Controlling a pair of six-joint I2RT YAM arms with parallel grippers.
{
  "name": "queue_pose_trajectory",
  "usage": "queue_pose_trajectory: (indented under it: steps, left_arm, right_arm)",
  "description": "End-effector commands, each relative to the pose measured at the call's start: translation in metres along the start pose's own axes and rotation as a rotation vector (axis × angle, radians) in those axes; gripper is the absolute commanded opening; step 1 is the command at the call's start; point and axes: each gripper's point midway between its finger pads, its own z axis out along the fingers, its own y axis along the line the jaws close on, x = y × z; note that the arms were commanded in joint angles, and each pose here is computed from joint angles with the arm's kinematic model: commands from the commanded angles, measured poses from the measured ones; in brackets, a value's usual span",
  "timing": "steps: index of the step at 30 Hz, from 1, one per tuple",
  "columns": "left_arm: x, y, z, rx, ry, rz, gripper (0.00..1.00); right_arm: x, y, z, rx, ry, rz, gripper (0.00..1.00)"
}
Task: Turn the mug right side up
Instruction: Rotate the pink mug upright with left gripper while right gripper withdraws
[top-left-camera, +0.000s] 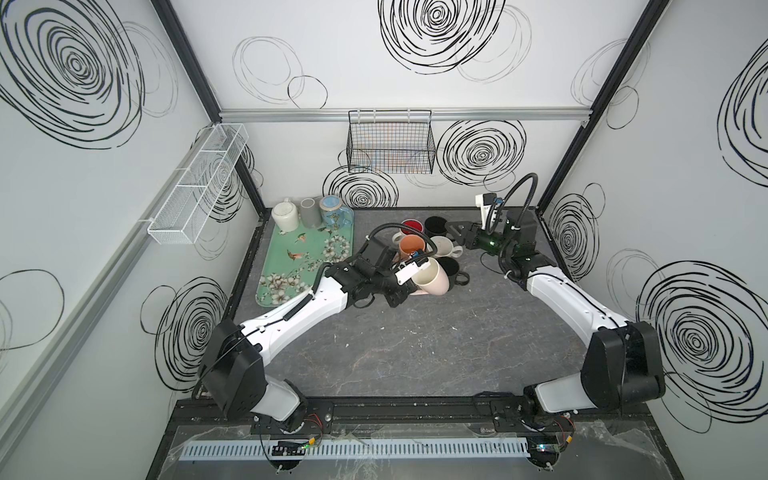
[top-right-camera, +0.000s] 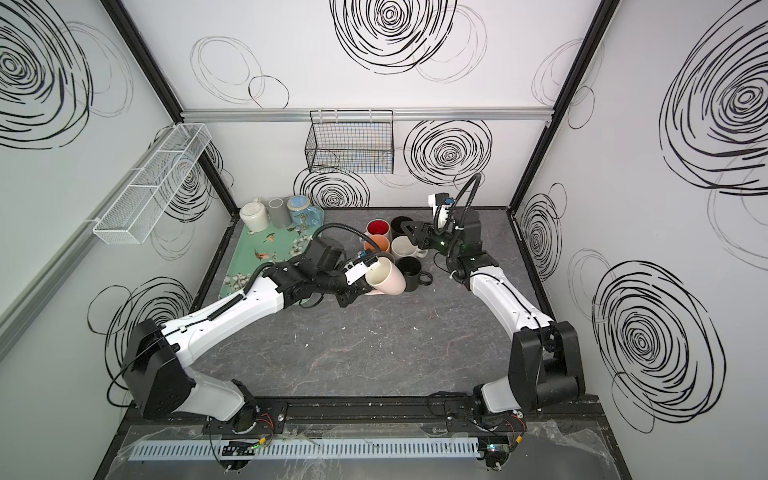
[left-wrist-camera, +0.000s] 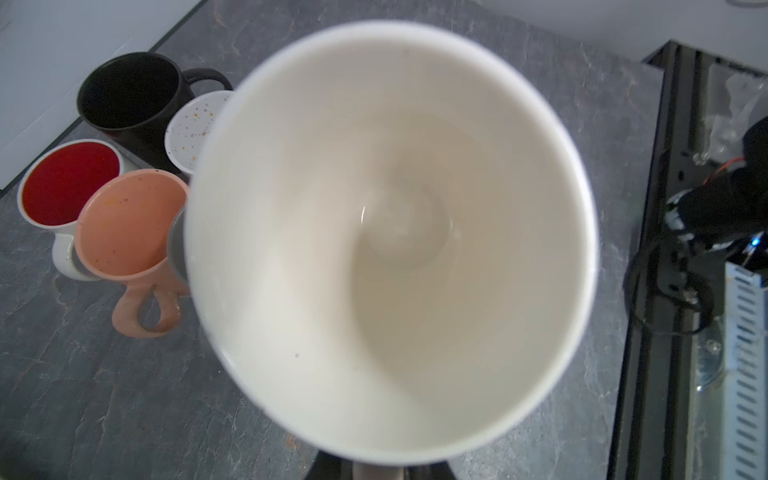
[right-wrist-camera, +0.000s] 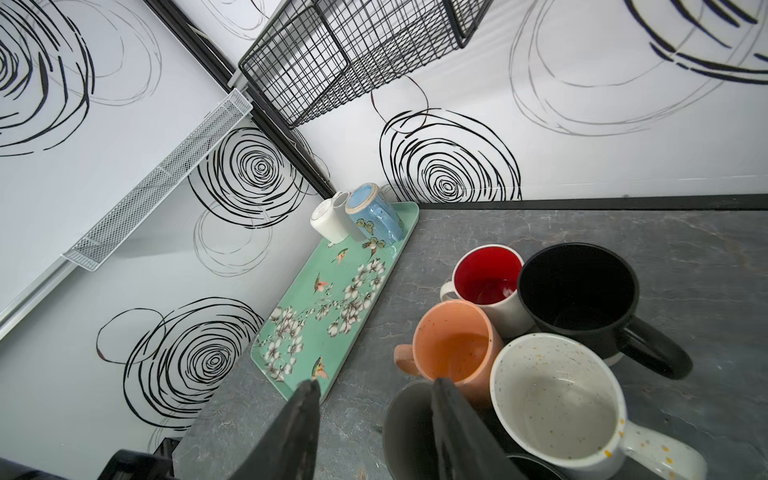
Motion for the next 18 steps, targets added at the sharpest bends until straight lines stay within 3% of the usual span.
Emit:
queue_pose_trajectory:
  steps: [1, 9, 18]
  left_arm:
    - [-0.002, 0.011, 0.004, -0.065, 0.081, 0.180, 0.00]
    - [0.033, 0.027, 0.037, -0.107, 0.317, 0.242, 0.00]
    - [0.038, 0.044, 0.046, -0.144, 0.350, 0.242, 0.00]
  right_arm:
    - [-0.002, 0.003, -0.006, 0.003, -0.008, 0.005, 0.47]
    - [0.008, -0.002, -0.001, 0.008, 0.029, 0.027, 0.46]
    - [0.024, -0.004, 0.011, 0.011, 0.087, 0.040, 0.44]
